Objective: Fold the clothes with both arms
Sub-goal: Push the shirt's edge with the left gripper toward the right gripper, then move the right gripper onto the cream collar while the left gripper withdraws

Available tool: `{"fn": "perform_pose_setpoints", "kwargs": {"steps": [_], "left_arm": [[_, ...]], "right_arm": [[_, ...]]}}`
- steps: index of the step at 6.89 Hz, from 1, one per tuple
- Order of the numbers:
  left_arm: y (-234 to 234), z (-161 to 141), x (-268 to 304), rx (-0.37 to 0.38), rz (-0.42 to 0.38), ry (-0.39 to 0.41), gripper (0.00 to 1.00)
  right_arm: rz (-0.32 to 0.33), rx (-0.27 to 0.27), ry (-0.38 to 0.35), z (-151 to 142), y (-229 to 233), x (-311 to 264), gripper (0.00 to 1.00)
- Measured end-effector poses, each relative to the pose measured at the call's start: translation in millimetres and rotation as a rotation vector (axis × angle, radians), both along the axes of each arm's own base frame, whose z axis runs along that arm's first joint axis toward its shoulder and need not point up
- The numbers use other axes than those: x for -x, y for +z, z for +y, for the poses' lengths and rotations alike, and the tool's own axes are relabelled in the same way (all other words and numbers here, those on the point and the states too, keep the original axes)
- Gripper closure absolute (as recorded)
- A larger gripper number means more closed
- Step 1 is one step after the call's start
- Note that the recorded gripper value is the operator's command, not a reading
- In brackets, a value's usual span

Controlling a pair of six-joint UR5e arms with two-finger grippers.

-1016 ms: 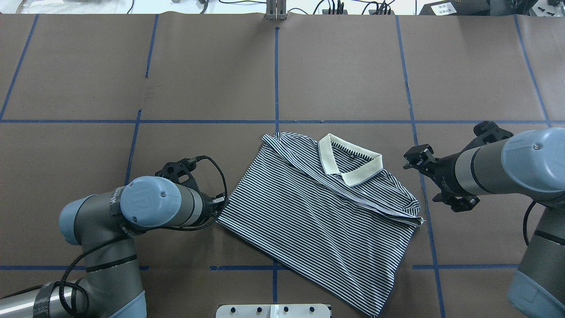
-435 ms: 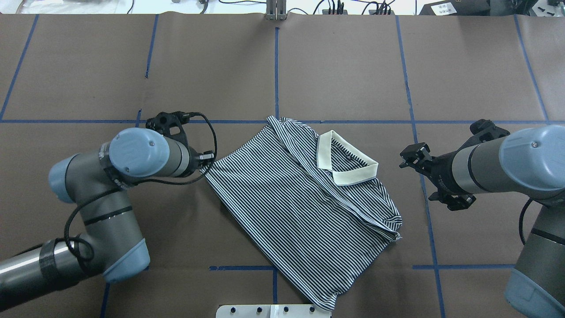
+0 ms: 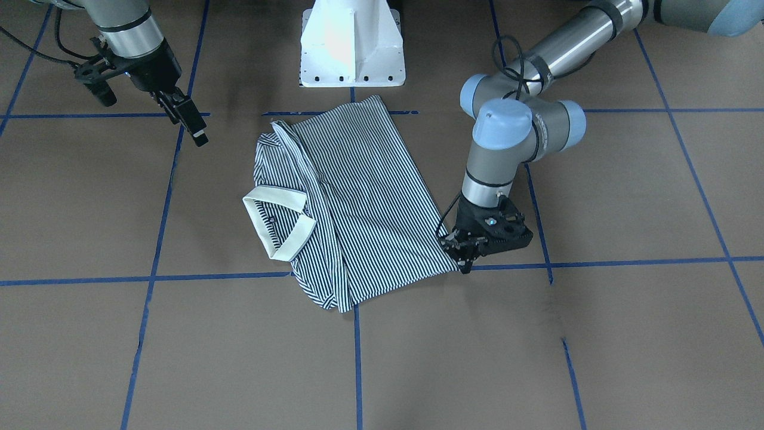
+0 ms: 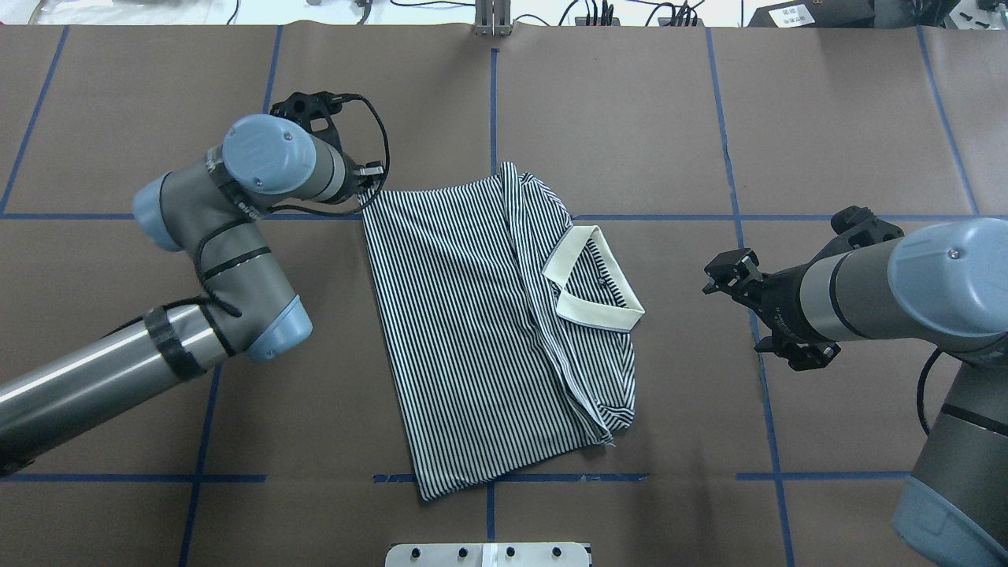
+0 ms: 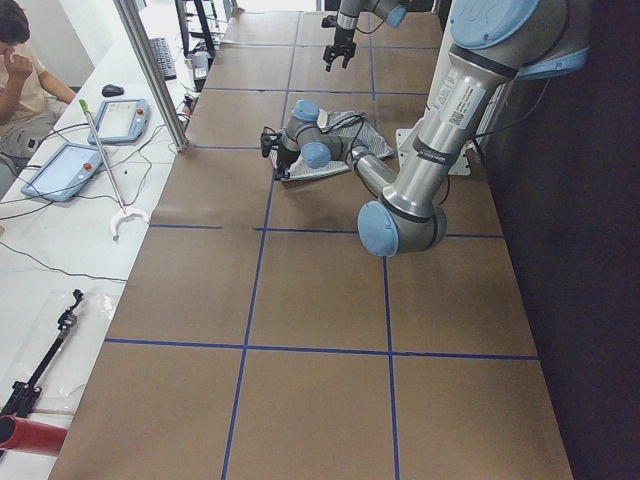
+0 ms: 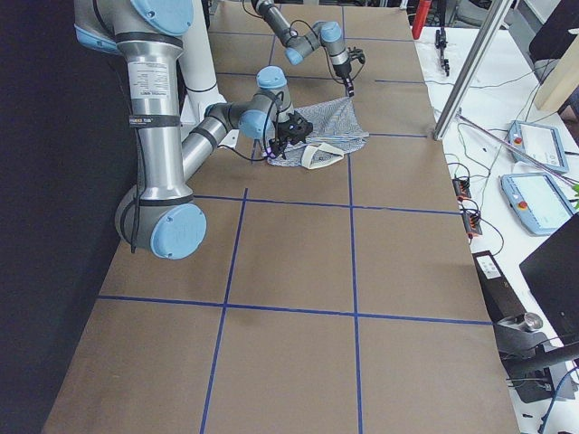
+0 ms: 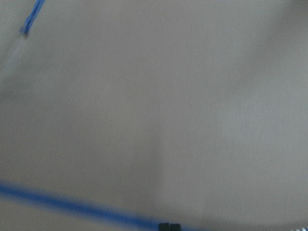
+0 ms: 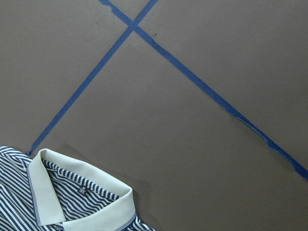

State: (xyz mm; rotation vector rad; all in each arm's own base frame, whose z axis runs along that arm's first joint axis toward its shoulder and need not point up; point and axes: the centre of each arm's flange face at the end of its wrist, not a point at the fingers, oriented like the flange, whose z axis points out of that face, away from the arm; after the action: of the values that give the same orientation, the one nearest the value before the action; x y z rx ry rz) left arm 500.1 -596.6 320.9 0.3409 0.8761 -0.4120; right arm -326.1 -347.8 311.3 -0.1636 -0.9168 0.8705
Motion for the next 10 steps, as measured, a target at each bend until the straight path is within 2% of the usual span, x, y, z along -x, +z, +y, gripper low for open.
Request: {"fn": "perform_pose_setpoints", "kwargs": {"steps": [1, 2, 3, 5, 7, 10], "left_arm": [[2, -35, -7, -0.01, 0.007, -0.025, 1.0], [1, -54, -12, -0.014, 0.01, -0.037, 0.81], [1, -60, -14, -0.016, 0.01, -0.04, 0.73], [-1, -65, -3, -0.043, 0.032, -0.034, 0.72], [10, -51, 46, -0.049, 0.116, 0.019, 0.72], [25, -12, 99, -0.052, 0.178, 0.074, 0.72]], "right_arm": [[-0.009, -0.007, 0.0, -1, -5, 2, 0.0], [-0.023, -0.018, 0.001, -2, -14, 4, 0.0], [-0.032, -0.024, 0.002, -3, -20, 6, 0.0], [-0.03, -0.042, -0.02, -15, -28, 31, 0.0], [0.02, -0.124, -0.138, -31, -51, 93, 0.0], [0.118, -0.314, -0.354, -33, -79, 183, 0.0]]}}
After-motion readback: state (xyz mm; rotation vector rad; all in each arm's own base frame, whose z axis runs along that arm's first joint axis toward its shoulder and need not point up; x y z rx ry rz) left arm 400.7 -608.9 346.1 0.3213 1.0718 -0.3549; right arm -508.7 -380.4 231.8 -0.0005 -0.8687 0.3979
